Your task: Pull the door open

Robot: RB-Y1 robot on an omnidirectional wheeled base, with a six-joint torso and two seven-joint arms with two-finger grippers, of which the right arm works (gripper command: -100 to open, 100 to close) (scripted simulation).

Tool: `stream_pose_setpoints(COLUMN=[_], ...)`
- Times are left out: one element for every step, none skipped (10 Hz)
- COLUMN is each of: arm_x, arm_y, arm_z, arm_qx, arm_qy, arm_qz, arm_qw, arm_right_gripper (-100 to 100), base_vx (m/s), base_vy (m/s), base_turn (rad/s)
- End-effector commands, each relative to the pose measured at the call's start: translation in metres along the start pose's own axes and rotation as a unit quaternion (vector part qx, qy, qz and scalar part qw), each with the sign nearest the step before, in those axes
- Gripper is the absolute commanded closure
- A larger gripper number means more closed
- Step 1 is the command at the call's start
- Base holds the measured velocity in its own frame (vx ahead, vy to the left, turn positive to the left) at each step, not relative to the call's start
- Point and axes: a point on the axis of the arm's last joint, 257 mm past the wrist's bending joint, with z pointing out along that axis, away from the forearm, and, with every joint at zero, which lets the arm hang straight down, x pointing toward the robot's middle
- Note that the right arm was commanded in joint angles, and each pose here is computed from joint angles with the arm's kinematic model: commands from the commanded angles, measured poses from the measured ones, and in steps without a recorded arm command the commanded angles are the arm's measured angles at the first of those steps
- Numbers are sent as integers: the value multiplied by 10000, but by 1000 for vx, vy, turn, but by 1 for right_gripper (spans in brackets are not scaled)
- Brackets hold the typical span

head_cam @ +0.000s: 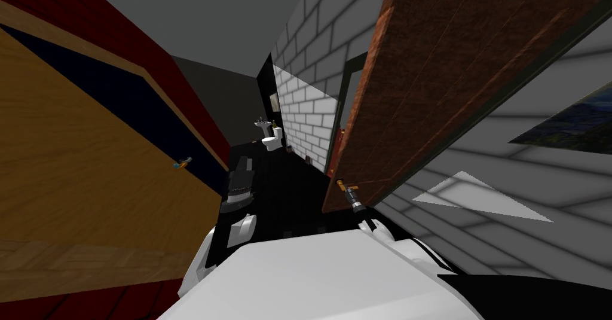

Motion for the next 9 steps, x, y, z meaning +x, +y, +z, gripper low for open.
stream_pose_setpoints(arm_x=[1,1,-34,-51,-51,-51,-82,-108,-118], arm_y=[3,3,2,2,2,2,3,5,6], arm_z=[-108,-108,-202,-250,-250,-250,-340,-420,-455], arm_qx=[-30,-30,-31,-31,-31,-31,-30,-27,-25], arm_qy=[89,89,140,166,166,166,217,264,284], arm_qz=[18,18,18,18,18,18,21,25,27], arm_qw=[10000,10000,9999,9999,9999,9999,9998,9996,9996], arm_right_gripper=[100,100,100,100,100,100,100,100,100], base_vx=[-147,-100,-102,-115,-79,-37,-68,-138,-149], base_vy=[-61,-37,-44,-48,-25,-5,-31,-72,-71], base_turn=[189,43,96,124,33,-13,85,178,124])
